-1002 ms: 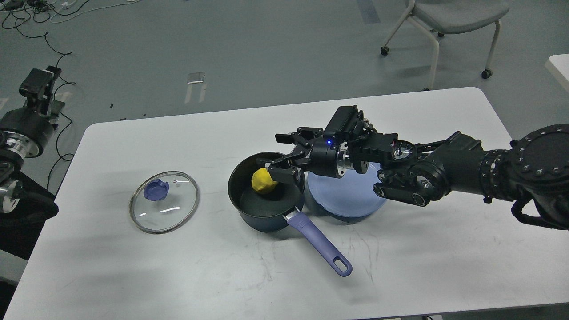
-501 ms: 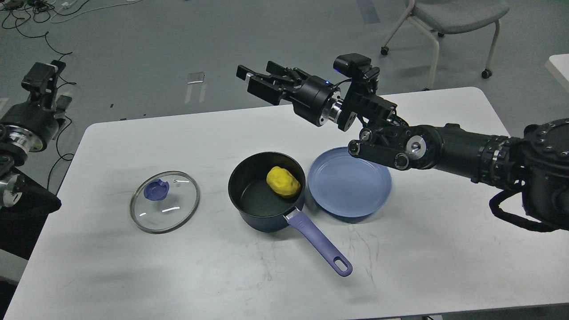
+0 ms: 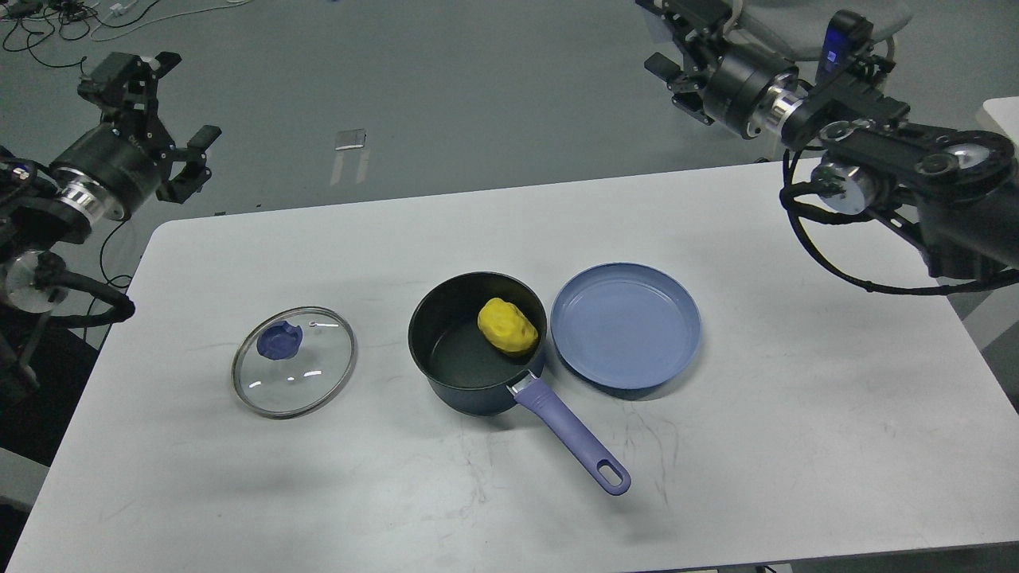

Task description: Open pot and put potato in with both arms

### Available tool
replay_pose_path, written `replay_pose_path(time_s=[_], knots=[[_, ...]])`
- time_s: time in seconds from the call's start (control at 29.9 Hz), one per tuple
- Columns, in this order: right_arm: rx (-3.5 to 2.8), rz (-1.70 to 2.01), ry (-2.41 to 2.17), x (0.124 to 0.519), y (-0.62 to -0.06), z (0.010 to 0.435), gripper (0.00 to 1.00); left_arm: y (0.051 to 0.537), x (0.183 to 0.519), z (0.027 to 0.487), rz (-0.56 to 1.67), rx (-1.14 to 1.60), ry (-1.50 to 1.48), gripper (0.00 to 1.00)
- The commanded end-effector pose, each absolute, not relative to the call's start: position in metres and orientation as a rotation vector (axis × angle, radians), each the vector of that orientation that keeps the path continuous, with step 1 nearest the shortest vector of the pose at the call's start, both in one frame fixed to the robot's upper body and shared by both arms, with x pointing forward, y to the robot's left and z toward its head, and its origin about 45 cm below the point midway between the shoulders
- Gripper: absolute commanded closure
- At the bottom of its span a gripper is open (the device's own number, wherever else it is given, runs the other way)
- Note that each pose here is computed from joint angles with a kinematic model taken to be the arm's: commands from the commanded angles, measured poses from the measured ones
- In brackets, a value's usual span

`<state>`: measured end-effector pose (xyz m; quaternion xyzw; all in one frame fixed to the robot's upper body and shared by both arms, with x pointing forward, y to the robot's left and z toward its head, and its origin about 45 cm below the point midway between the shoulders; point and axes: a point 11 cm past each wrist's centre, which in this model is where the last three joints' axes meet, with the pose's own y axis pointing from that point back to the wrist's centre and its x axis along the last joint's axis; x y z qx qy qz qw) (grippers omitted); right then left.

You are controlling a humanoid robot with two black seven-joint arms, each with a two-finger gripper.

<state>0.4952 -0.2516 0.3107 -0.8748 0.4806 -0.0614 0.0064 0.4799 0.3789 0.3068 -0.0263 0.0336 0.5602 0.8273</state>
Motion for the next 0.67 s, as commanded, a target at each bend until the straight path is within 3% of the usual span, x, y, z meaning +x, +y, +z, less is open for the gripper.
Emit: replay_pose_path(time_s=[0.0, 0.23, 0.43, 0.63], knots=[[-2.659, -0.017, 1.455, 0.489, -0.279, 0.313, 0.0, 0.349, 0.484, 0.297, 1.144, -0.103, 0.112, 0.02], [-2.583, 0.315, 1.481, 0.484, -0.294, 0.295, 0.0, 0.316, 0.482, 0.267, 1.115, -0.198, 0.25, 0.02], [-2.579, 0.351, 1.546, 0.48, -0.3, 0.277, 0.0, 0.305, 0.468, 0.228, 1.111, -0.18, 0.328, 0.02], [-2.57, 0.357, 1.525, 0.479, -0.294, 0.276, 0.0, 0.311, 0.467, 0.229, 1.126, -0.199, 0.319, 0.02]])
